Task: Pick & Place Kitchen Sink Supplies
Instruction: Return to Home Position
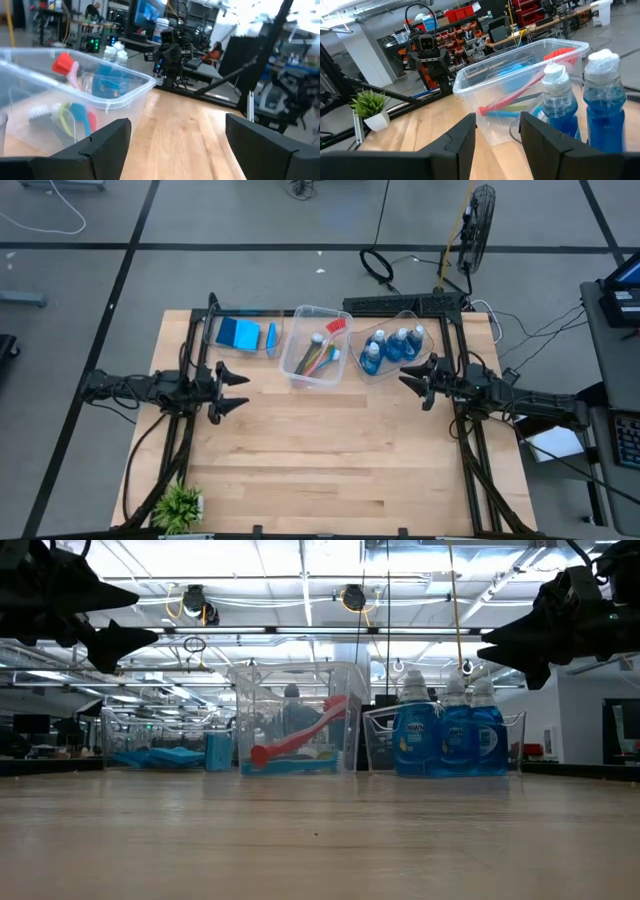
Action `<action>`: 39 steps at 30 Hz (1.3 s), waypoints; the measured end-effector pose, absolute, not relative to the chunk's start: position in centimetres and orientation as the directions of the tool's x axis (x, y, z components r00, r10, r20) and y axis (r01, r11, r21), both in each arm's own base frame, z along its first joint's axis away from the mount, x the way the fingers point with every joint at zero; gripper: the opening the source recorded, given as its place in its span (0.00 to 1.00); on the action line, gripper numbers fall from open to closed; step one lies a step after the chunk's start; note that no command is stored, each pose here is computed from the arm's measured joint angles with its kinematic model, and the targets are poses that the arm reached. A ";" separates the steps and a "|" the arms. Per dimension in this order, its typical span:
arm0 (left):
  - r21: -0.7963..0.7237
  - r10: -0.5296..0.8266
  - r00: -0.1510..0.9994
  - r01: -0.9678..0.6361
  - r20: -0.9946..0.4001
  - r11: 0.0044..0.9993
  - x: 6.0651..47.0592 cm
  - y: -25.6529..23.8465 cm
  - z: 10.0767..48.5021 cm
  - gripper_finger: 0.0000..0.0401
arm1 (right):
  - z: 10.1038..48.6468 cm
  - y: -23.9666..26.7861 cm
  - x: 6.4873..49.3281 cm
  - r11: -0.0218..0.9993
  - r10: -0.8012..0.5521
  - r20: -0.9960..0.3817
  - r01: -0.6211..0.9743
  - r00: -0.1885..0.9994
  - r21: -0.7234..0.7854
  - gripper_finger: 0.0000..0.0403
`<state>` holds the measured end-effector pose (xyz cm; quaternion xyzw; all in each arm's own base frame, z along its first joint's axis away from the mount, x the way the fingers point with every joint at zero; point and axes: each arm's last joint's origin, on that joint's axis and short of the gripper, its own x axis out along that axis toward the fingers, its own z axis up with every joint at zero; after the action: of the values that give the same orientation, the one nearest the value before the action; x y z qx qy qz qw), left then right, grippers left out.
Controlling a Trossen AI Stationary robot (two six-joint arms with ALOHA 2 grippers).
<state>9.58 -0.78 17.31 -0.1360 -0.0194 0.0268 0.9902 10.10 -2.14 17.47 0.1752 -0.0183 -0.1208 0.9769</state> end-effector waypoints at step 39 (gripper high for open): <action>-0.272 0.034 0.999 -0.022 0.041 0.962 9.6 -0.9 17.4 0.76 | 17.5 -2.1 10.1 0.931 -0.242 -0.002 0.233 0.970 0.282 0.35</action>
<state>9.59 -0.85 17.36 -0.1369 -0.0229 0.0140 0.9902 10.10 -2.14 17.51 0.1415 -0.0166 -0.1210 0.9824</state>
